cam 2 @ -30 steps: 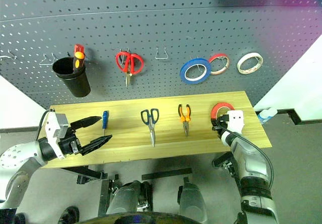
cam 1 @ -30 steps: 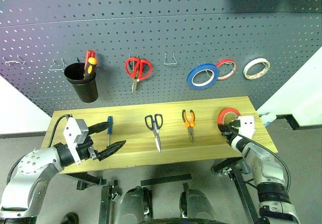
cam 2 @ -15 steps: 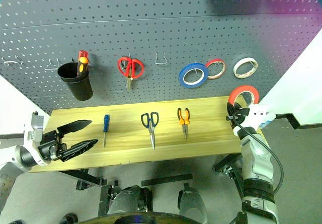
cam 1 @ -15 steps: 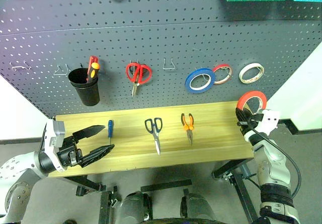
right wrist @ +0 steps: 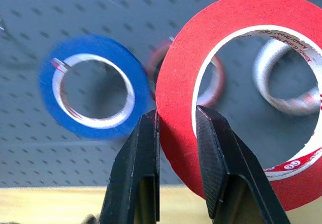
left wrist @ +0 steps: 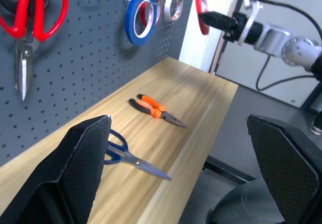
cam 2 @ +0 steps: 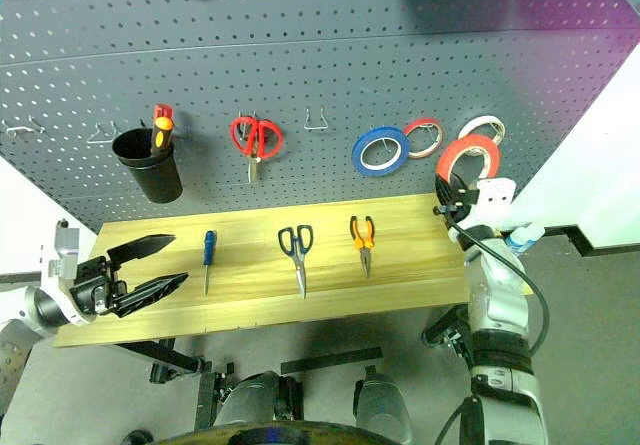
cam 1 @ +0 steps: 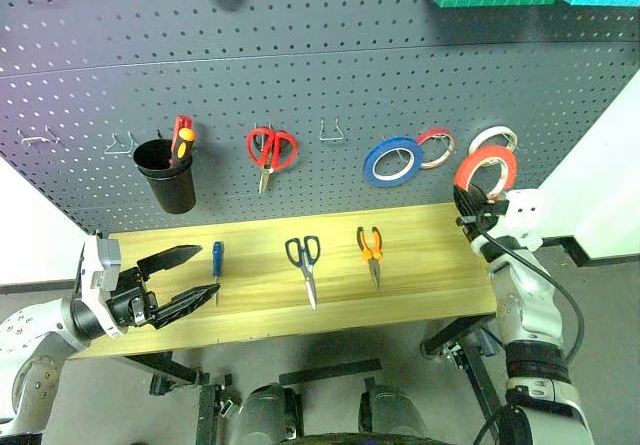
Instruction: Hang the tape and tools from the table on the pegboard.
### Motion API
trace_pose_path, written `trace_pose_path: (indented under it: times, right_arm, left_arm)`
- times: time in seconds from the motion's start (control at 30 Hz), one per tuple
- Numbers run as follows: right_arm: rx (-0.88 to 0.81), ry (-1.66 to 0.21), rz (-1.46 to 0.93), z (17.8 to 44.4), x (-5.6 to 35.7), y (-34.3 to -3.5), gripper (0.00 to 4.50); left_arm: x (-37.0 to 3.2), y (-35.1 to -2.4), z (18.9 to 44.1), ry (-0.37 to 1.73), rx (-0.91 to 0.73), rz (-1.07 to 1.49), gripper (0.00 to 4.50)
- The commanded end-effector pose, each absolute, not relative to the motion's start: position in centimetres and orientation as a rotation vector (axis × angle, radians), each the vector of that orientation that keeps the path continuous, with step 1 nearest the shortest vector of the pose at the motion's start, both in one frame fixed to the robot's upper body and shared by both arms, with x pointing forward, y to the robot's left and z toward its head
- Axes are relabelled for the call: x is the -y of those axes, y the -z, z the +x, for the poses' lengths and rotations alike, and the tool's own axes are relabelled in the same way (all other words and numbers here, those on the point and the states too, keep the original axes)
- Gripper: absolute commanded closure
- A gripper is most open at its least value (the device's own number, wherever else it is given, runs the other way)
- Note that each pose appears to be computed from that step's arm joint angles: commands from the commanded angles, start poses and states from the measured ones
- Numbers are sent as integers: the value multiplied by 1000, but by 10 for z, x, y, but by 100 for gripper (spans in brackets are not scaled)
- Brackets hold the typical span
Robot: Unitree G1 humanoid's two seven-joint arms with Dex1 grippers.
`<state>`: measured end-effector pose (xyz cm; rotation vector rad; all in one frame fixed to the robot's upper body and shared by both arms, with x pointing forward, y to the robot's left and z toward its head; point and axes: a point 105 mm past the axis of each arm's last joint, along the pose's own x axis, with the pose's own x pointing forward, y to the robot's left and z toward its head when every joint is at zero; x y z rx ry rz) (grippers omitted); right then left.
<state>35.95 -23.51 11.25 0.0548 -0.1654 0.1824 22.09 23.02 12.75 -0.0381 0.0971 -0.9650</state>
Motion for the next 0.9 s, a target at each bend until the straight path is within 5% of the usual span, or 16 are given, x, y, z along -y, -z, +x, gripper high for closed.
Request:
trace_pose_path:
  times: [0.03,0.9]
  right_arm:
    - [266,-215,3,364,229,-143,382]
    - [143,-229,-107,416,230,-121,382]
  left_arm:
    - [-231,-133,223,969,-66,-13,0]
    - [-220,-155,196,1027,-31,-132,0]
